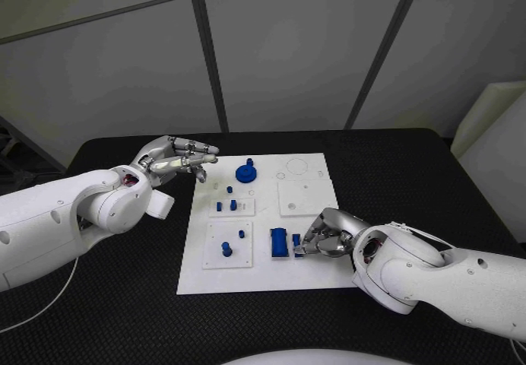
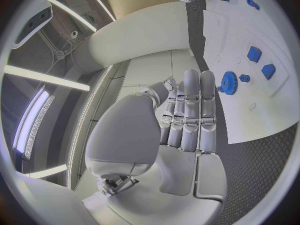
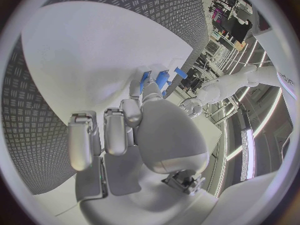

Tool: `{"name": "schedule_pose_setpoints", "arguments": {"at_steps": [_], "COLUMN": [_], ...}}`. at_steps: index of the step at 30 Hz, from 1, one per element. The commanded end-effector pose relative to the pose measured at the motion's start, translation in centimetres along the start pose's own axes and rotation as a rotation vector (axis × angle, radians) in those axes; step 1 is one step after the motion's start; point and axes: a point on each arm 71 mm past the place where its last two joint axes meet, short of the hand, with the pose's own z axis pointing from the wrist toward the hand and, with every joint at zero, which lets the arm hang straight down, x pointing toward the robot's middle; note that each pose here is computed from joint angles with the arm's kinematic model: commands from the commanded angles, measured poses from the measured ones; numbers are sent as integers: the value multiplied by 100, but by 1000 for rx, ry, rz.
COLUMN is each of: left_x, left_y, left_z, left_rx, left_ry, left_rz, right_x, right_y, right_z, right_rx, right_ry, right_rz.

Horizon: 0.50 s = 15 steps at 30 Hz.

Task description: Assemble the parts on the task board

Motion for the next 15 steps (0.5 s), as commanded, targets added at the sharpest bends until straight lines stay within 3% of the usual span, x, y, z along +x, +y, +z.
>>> {"name": "schedule_pose_setpoints", "arguments": {"at_steps": [1, 15], "left_x": [9, 5], "left_y": [-12, -9], "left_z": [3, 6], "left_rx": [5, 5], "left_ry": [8, 8], "left_rz": [-6, -6], "right_x": [-1, -56], "right_y": [-1, -26], "right_z": [14, -50], "right_rx": [-13, -78], "right_ry": [-12, -21], "right_rz": [-47, -10]}}
